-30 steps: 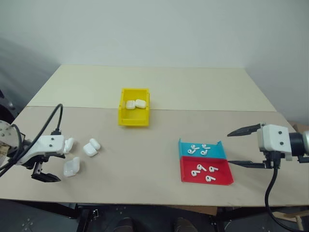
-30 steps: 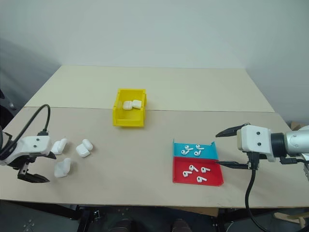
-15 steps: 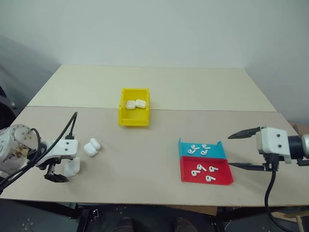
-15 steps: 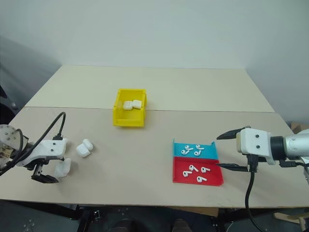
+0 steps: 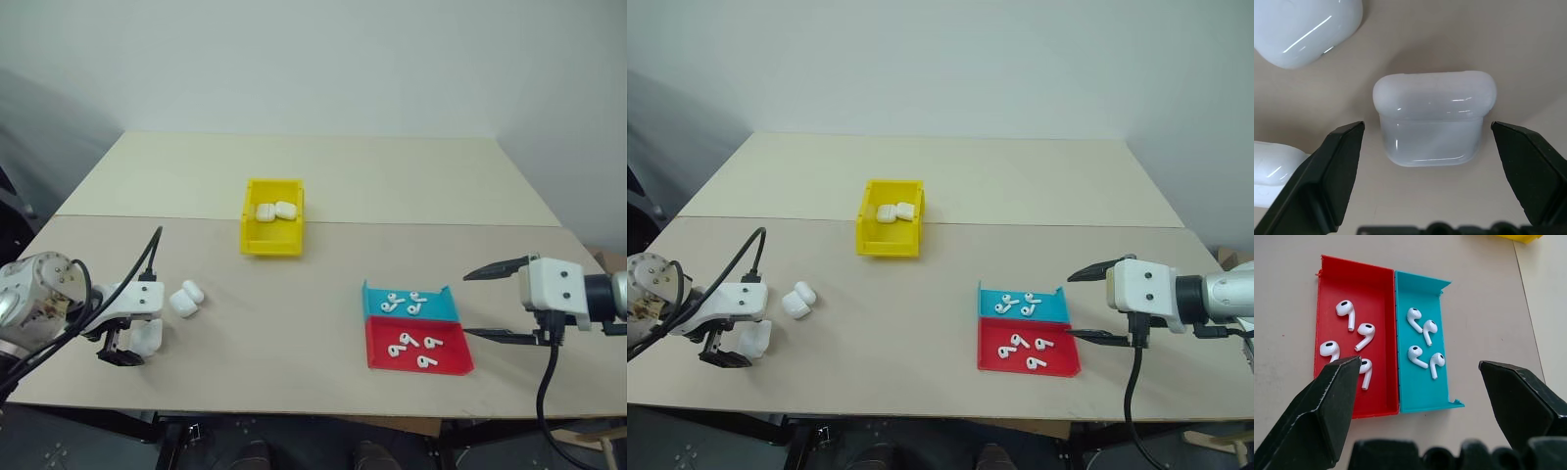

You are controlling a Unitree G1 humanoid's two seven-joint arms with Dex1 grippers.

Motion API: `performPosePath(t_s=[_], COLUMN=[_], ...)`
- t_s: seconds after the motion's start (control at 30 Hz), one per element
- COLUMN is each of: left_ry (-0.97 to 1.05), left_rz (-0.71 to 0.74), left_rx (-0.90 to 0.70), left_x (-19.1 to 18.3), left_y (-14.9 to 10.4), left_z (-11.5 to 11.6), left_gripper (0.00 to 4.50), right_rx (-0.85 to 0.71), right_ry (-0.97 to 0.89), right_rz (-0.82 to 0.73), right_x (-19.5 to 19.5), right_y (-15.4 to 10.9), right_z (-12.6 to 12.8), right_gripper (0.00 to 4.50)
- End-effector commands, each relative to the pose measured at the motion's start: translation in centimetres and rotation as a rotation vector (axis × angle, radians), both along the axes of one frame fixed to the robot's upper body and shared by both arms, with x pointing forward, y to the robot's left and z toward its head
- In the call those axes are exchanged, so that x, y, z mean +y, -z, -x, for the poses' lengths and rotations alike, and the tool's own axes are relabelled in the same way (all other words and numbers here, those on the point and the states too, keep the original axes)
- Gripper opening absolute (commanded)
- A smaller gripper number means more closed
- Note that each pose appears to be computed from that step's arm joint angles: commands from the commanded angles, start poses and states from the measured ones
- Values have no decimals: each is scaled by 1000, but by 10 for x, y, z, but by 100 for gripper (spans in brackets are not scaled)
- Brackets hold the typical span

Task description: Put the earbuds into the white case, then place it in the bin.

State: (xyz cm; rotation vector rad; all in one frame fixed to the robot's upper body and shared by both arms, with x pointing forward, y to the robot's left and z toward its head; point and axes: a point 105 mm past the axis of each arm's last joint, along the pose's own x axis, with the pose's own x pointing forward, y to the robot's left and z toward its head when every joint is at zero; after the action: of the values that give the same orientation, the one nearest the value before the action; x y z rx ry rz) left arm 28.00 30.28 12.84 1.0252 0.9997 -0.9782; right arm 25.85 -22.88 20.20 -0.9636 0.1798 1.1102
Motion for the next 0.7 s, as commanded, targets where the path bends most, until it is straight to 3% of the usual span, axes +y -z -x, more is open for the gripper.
performPosePath(t_s=[0.03,0.17,0.37,0.6,0.7], left_ry=[7,15,13,30,99], left_rz=[0,-37,-57,-53,89], left_rx=[-22,-14,-13,-86,-170], left_x=[-4,0,3,-3,-27], left_y=[-6,-5,-4,-8,-29], left_z=[-2,0,0,-8,-10], left_gripper=[450,450,276,276,276], right_rx=[-48,-48,-56,-69,-55], right_ry=[-8,-10,-6,-1,18], right_rz=[12,15,18,21,37], right_x=[3,3,3,2,-1], right_y=[-11,-11,-10,-13,-19], right_z=[1,1,0,-2,-2], right_gripper=[446,446,450,450,450])
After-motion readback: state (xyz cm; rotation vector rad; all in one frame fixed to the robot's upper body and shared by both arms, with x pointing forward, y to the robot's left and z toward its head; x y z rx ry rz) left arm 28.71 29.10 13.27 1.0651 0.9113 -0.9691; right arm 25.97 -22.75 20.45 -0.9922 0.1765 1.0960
